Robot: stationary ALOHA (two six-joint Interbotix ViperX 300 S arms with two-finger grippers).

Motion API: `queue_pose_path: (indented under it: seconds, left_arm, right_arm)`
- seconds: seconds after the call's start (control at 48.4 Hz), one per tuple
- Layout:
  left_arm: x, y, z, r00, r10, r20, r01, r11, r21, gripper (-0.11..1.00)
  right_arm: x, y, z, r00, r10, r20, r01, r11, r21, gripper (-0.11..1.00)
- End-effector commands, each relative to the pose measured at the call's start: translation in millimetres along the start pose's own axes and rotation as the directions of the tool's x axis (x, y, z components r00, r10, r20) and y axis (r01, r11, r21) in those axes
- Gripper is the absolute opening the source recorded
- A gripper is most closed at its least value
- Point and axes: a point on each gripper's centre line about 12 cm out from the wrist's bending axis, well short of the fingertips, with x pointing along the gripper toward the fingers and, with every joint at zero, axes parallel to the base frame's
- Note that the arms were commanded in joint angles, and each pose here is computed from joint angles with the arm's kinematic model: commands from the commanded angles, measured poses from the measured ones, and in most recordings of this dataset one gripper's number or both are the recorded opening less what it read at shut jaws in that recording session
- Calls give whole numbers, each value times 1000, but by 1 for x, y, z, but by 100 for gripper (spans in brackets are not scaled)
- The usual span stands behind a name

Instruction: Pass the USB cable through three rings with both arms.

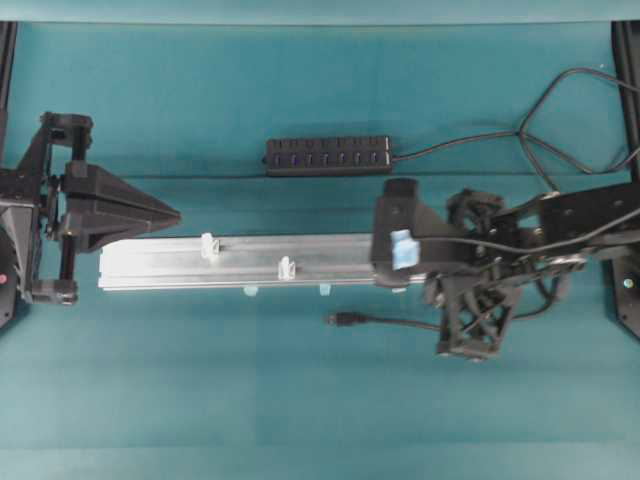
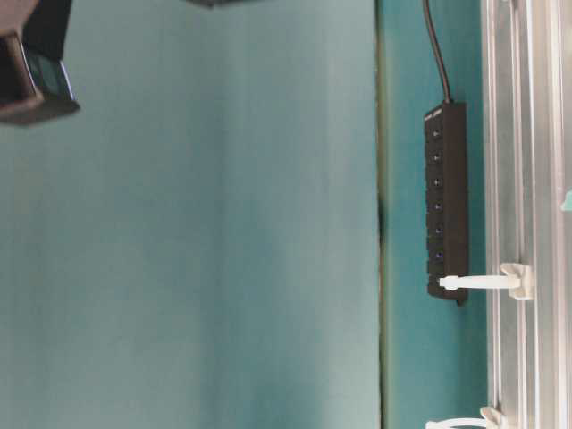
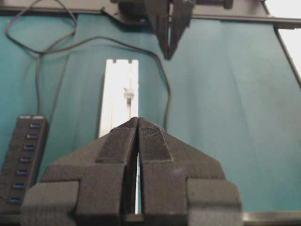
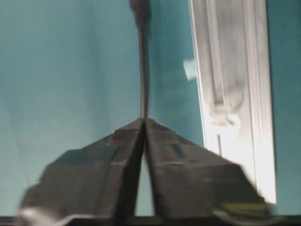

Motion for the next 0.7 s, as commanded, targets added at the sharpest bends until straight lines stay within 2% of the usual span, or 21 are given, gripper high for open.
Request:
queue_pose_path:
  seconds: [0.0,0.124,0.372,0.413,0.682]
  left_arm:
    - [-1,0,12,999,1,32,-1,1000,3,2]
    - [-1,0,11,1000,1,31,-1,1000,3,2]
    - [-1,0,11,1000,1,31,-1,1000,3,2]
    - [-1,0,10,1000,1,29,-1,1000,3,2]
    - [-1,0,13,999,-1,37,1,1000,2,2]
  right_arm:
    - [-3,3,10,999,7,34,-7,1000,-6,-1]
    - [6,3,10,1000,1,9,-1,1000,-1,19]
    - [18,2,9,1000,-8,-20,8,1000,-2,88]
    - [19,2,9,1000,-9,-25,9,1000,-2,91]
    - [39,1,15,999,-36,-24,35,999,-32,83]
